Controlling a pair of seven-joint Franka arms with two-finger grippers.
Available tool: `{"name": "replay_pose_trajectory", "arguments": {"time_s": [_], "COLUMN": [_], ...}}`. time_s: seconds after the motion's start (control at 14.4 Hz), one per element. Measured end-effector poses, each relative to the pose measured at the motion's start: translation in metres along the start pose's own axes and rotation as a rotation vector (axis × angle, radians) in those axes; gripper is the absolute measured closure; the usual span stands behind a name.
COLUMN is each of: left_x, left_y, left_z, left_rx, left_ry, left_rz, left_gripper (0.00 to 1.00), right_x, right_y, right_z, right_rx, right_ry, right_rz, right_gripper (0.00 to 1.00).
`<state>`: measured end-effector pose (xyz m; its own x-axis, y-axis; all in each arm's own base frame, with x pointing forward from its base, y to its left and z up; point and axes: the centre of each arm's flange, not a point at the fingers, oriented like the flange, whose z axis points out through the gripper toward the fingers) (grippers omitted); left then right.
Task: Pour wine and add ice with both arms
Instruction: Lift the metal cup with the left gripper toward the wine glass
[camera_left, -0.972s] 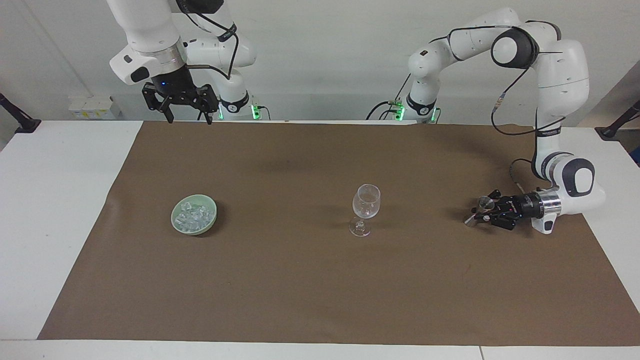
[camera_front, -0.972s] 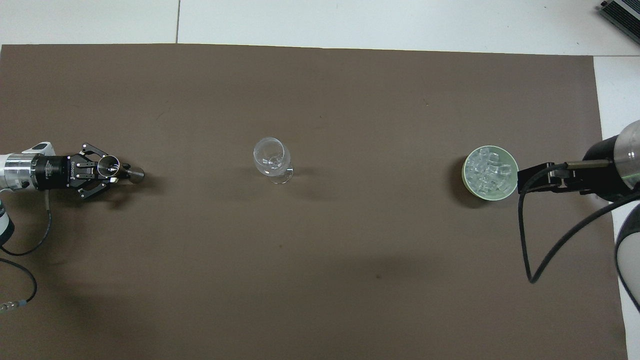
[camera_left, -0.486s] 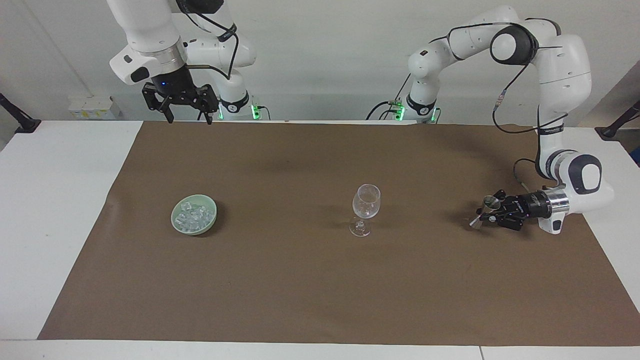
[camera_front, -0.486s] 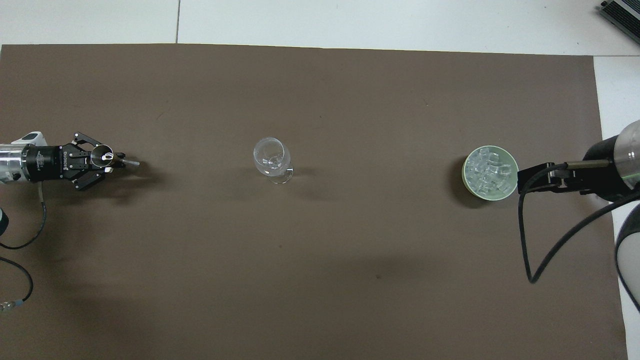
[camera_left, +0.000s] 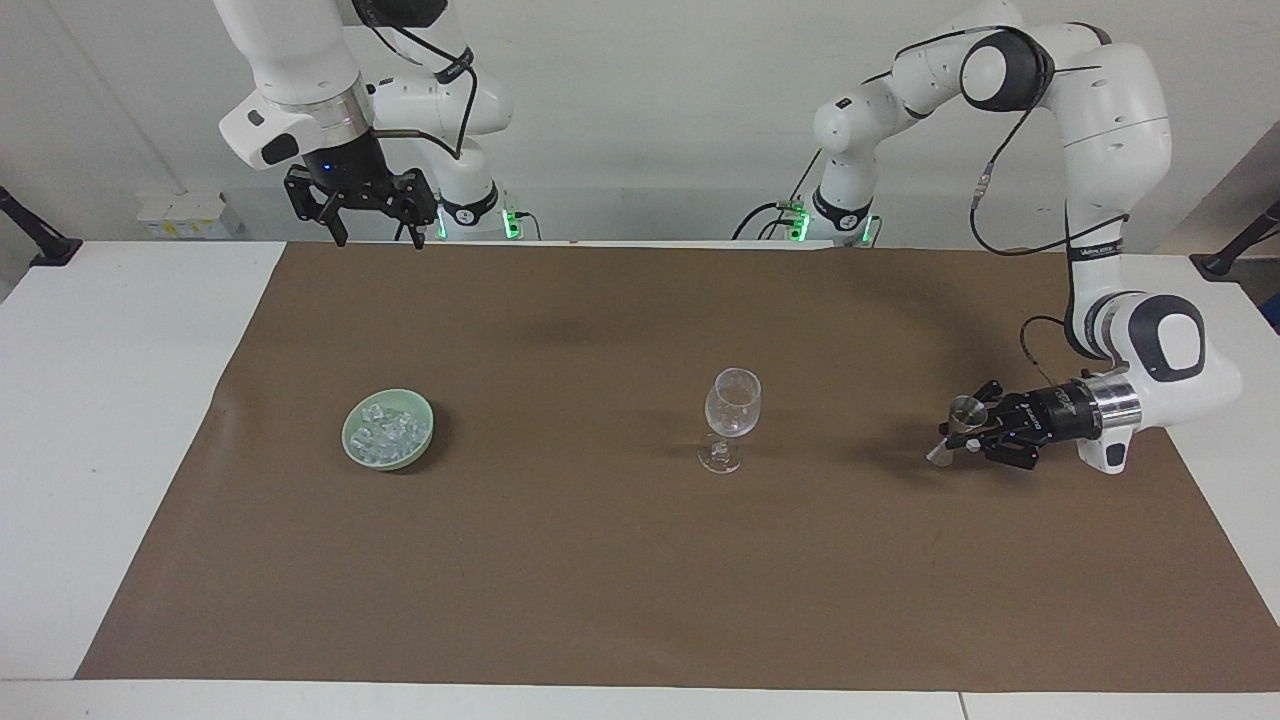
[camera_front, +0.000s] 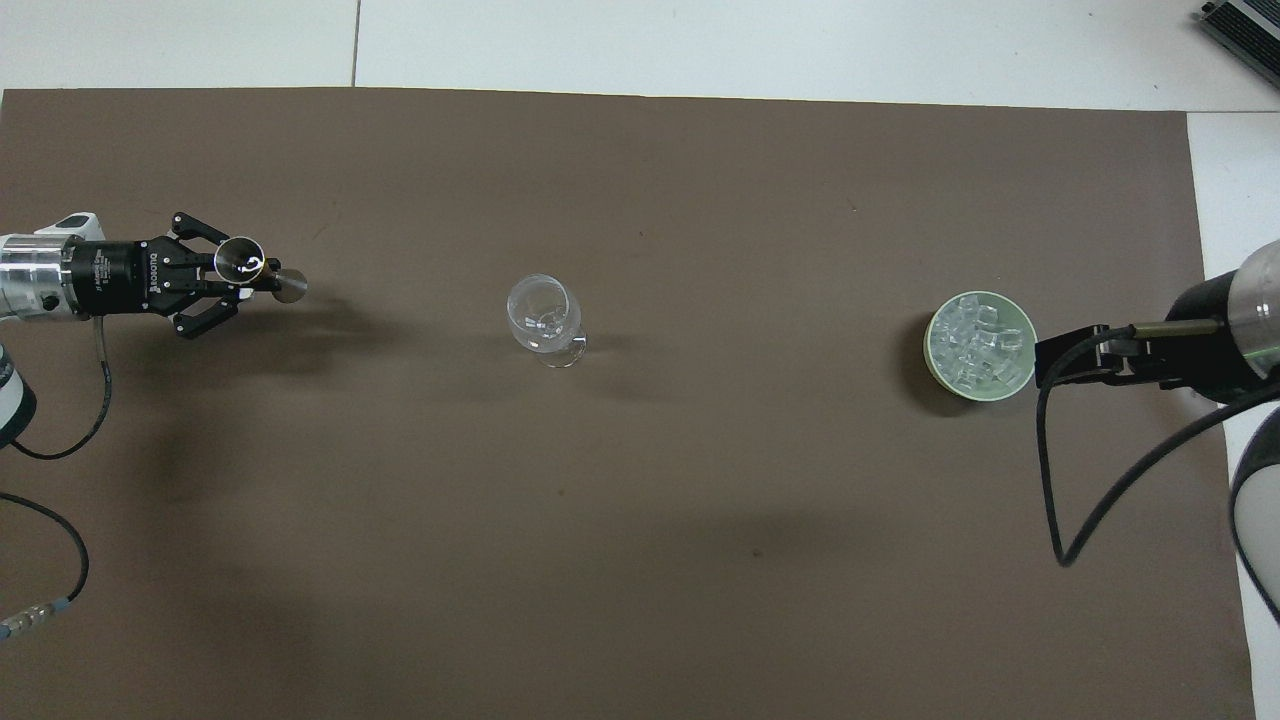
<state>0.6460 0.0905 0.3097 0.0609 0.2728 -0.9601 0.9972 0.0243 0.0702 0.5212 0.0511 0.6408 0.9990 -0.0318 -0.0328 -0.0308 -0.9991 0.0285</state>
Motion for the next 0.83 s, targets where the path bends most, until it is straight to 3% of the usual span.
{"name": "replay_pose_trajectory", "arguments": {"time_s": [0.83], "left_x": [-0.108], "left_y": [0.024], "left_z": [0.078], "left_rx": [-0.017], "left_ry": [0.129], "left_rz": [0.020], "left_gripper": [0.80], "right_x": [0.000], "right_y": [0.000], "right_z": [0.000], "right_rx": [0.000], "right_ry": [0.000], "right_rz": [0.000], "right_gripper": [0.00]}}
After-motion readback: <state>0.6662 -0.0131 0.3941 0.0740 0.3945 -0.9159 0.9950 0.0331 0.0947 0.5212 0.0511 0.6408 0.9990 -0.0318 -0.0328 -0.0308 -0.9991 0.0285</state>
